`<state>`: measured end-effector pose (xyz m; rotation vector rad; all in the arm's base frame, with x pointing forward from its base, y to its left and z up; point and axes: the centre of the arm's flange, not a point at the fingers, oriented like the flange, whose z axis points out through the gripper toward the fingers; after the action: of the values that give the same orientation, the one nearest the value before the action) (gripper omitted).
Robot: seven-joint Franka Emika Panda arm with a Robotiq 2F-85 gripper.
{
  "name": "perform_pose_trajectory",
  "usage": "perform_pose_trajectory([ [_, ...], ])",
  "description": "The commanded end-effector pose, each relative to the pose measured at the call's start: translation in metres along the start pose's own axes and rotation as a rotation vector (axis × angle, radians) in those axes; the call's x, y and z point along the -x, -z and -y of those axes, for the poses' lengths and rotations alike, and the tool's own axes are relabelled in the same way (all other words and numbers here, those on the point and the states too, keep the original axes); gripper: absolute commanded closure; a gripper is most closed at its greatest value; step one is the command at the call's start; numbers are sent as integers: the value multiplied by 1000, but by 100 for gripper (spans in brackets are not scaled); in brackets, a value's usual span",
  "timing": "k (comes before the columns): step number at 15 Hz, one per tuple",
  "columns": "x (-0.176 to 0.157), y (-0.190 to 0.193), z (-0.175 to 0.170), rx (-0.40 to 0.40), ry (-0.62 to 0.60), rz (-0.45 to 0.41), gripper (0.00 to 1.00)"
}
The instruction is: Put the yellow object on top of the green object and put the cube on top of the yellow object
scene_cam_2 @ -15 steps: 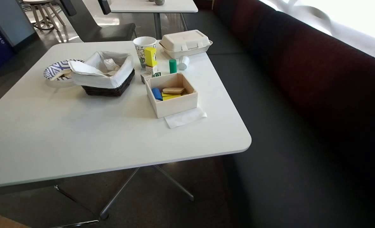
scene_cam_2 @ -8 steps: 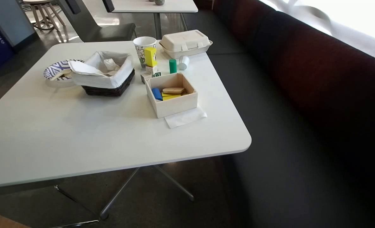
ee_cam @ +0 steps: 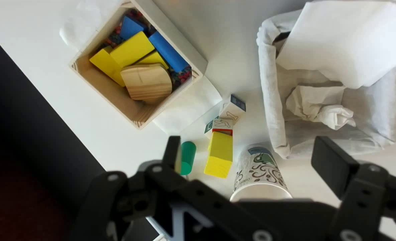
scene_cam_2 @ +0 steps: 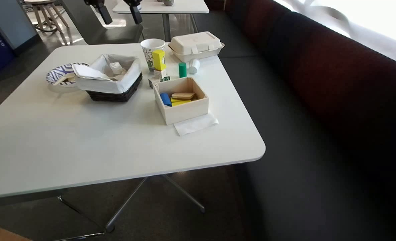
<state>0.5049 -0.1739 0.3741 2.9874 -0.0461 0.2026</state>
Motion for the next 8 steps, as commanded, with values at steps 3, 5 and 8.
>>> perform_pose_trajectory([
  [3,-49,-39,-3,-67,-103,-27,0],
  [5,-57,-52,-6,-95,-124,-45,0],
  [8,-67,-67,-14,-114,-144,-83,0],
])
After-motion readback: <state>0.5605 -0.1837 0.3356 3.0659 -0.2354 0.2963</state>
